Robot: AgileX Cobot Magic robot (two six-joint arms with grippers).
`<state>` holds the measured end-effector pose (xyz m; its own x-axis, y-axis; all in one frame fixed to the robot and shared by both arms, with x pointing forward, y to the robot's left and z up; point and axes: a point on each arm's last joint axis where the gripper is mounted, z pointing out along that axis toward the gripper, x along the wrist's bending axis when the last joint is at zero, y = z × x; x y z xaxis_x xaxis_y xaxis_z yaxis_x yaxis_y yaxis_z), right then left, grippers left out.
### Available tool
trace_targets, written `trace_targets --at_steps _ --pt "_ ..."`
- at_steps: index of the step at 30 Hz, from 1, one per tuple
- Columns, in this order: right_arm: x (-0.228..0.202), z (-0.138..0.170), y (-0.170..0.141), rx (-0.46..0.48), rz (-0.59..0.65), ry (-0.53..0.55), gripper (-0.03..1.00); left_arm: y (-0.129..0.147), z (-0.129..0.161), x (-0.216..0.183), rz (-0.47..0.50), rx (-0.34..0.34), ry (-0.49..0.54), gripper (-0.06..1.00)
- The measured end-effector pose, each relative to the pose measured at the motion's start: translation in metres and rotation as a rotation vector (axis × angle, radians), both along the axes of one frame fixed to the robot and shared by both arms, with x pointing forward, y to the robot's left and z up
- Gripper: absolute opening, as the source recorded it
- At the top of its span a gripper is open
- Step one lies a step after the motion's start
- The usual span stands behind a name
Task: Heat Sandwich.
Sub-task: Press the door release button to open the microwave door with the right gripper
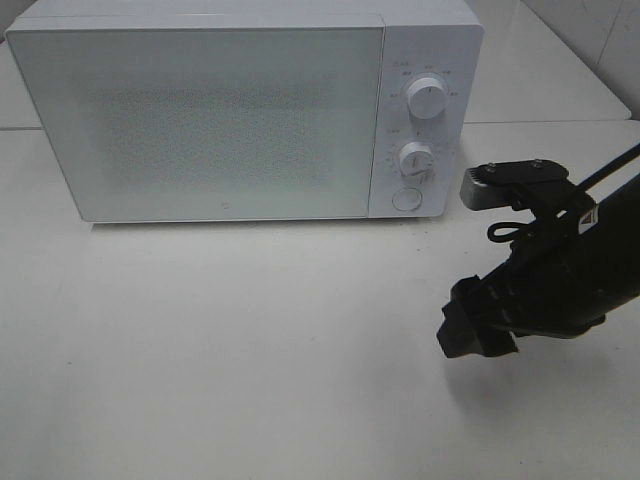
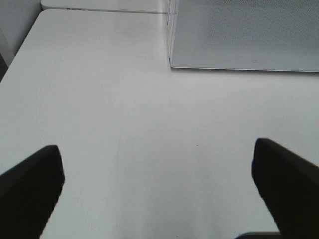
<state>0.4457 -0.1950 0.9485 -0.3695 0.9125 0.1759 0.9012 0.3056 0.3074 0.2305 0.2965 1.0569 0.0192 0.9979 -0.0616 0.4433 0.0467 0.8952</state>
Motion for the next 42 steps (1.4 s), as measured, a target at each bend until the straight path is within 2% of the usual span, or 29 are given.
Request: trace_targets --at_steps 7,20,25,27,29,32,42 --pt "-0.015 0.032 -0.008 -0.071 0.109 0.044 0.75 0.0 0.0 0.0 0.0 0.0 0.0 0.97" --pt "-0.057 0.082 -0.023 -0.033 0.125 0.005 0.75 0.0 0.0 0.0 0.0 0.0 0.0 0.97" --pt "-0.082 0.104 -0.033 0.008 0.114 -0.087 0.75 0.0 0.0 0.0 0.0 0.0 0.0 0.97" --pt "-0.099 0.118 -0.04 0.04 0.113 -0.171 0.75 0.0 0.0 0.0 0.0 0.0 0.0 0.97" --pt "-0.105 0.122 -0.043 0.052 0.11 -0.201 0.75 0.0 0.0 0.0 0.0 0.0 0.0 0.97" --pt "-0.131 0.136 -0.054 0.105 0.08 -0.303 0.75 0.0 0.0 0.0 0.0 0.0 0.0 0.97" --pt "-0.184 0.146 -0.083 0.166 -0.023 -0.515 0.75 0.0 0.0 0.0 0.0 0.0 0.0 0.97"
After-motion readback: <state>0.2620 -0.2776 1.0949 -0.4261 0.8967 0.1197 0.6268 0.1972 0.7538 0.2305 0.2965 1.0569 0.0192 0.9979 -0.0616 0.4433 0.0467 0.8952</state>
